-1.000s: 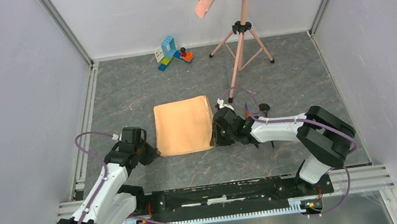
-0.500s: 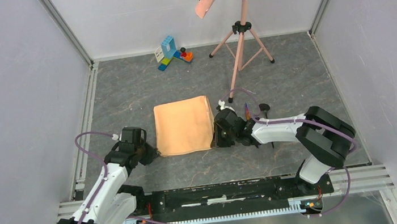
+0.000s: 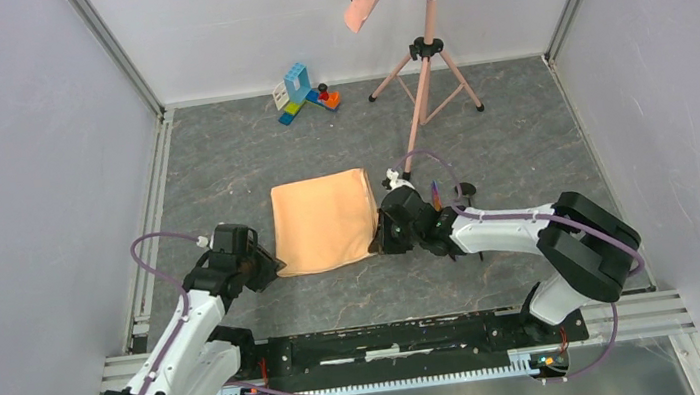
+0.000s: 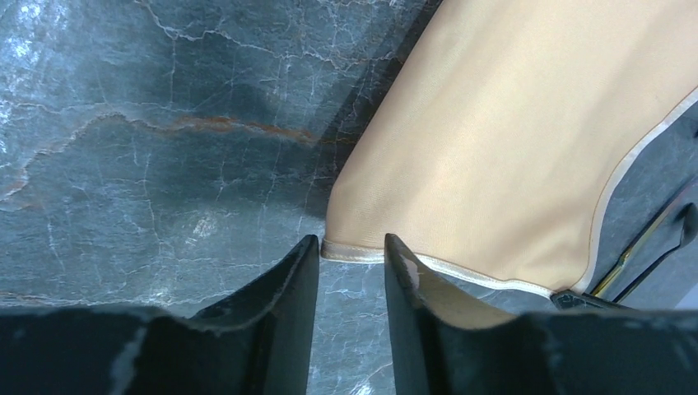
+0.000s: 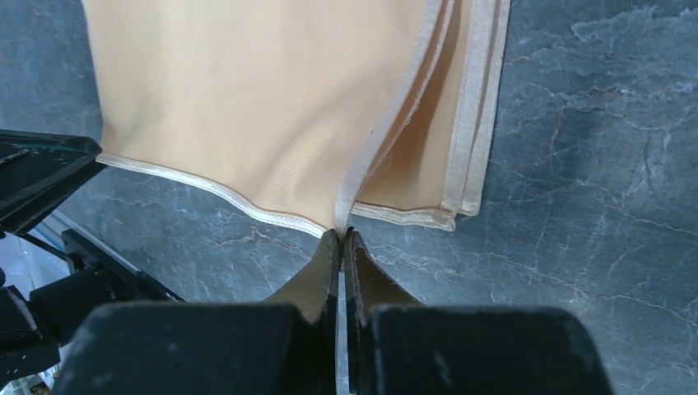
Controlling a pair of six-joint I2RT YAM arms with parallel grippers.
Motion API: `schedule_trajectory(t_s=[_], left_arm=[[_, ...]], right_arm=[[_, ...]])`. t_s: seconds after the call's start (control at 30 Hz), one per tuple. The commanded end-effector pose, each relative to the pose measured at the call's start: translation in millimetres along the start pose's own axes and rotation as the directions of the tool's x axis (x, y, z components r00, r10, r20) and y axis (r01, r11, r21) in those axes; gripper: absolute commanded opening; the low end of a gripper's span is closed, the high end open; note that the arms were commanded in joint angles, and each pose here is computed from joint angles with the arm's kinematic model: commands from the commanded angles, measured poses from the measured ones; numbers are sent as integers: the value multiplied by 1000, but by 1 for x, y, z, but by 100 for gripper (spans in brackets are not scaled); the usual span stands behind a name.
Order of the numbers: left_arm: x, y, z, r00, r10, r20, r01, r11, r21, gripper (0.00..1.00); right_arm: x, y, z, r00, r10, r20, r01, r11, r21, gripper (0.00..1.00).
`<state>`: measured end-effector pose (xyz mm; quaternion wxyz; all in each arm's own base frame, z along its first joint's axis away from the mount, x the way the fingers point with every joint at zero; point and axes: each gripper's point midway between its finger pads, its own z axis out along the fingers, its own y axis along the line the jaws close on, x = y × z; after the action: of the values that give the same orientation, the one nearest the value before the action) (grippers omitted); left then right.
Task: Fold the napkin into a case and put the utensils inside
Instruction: Smooth out the square-folded napkin at the center of the board.
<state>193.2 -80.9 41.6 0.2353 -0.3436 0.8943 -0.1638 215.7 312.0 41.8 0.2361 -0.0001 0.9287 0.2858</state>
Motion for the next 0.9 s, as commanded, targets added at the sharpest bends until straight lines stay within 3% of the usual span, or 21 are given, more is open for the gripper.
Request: schedule_trajectory(t_s=[0.0, 0.37, 0.43, 0.67, 0.87], left_arm=[[-5, -3, 0, 1000, 16, 26, -17, 1000, 21, 44], [1, 2, 10, 1000, 10, 3, -10, 1000, 11, 51], [1, -1, 12, 1000, 9, 2, -9, 1000, 21, 46], [-15, -24, 3, 999, 38, 39, -41, 996, 78, 11], [-42, -66, -16, 995, 53, 88, -67, 985, 161, 4]], right_arm=[[-15, 10, -4, 998, -12, 54, 14, 999, -46, 0], [-15, 12, -2, 998, -10, 57, 13, 998, -55, 0], [-16, 13, -2, 998, -11, 58, 15, 998, -57, 0], [-41, 35, -9, 989, -51, 136, 68, 990, -123, 0], [-91, 56, -25, 963, -20, 269, 93, 960, -263, 0]])
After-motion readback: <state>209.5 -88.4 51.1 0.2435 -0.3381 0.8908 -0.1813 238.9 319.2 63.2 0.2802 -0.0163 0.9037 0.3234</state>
